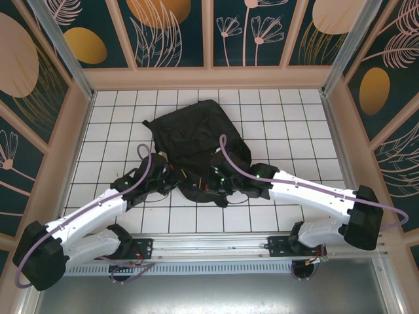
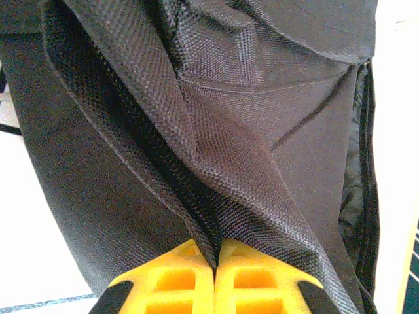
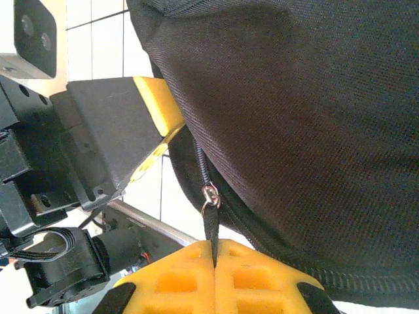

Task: Pack the student bag
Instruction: Zip the student bag at the center of the table.

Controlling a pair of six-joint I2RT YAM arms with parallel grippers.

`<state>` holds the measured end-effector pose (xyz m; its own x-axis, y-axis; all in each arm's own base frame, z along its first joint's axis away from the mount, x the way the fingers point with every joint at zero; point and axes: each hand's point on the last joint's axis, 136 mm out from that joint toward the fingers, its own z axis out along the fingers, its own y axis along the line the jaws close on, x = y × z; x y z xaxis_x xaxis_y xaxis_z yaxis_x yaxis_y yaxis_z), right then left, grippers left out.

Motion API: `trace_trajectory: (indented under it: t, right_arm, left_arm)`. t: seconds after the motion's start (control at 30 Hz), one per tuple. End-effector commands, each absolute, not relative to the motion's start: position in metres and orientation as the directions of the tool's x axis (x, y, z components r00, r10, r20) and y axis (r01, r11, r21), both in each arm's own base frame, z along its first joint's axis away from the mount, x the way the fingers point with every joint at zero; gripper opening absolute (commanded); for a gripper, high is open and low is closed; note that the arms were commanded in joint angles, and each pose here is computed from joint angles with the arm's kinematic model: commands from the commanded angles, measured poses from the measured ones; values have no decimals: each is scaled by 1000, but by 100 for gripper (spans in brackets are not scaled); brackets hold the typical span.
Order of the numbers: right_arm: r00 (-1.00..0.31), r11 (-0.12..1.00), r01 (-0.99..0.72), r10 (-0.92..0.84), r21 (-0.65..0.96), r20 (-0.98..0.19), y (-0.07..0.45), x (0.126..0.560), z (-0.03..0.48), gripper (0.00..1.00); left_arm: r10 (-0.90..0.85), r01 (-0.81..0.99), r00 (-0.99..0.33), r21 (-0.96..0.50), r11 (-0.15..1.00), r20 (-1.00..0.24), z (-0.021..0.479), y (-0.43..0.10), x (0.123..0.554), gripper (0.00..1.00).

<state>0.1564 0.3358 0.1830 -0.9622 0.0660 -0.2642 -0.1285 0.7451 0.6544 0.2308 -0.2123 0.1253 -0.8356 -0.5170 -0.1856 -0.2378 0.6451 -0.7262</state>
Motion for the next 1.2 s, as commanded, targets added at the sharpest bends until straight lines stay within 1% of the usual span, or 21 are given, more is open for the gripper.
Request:
trace_trajectory:
  t: [0.0,0.2,0.3,0.37,0.47,0.53,0.77,0.87,1.0,1.1,1.17]
  right_arm:
    - [-965,749,-105,82,654,-248,320,149,189,0]
    - [-967,737,-156,22,658,-254,326,140,195,0]
    - [-967,779,-167,-9,605,-254,323,138,184,0]
    - [-967,821,-172,-36,544,-251,317,137,172,0]
    - [-968,867,-171,-59,469,-243,308,136,159,0]
    - [-968,864,-174,-63,473,-241,309,134,161,0]
    - [-967,829,-155,-16,537,-254,313,137,177,0]
    - [-967,824,-142,2,549,-253,313,140,180,0]
    - [-975,739,-114,44,664,-218,329,145,190,0]
    - [-982,666,-105,48,739,-183,355,152,201,0]
    - [-986,637,-108,30,763,-164,377,156,209,0]
  left_arm:
    - [-541,-271,-793,-632,726,-282,117,-183,239,0]
    - [-550,-279,-788,-637,719,-276,117,-178,239,0]
    - [-527,-254,-811,-657,710,-256,118,-187,237,0]
    - [-504,-242,-824,-645,725,-258,116,-188,235,0]
    - [-474,-229,-831,-595,770,-293,114,-179,232,0]
    - [-463,-228,-826,-561,796,-321,113,-170,230,0]
    - [-443,-229,-822,-504,833,-358,101,-153,221,0]
    - [-427,-206,-821,-501,840,-378,105,-152,221,0]
    - [-407,-169,-833,-529,831,-374,108,-161,222,0]
    - [-390,-149,-841,-533,833,-375,109,-165,222,0]
    - [-384,-144,-842,-530,836,-378,109,-165,223,0]
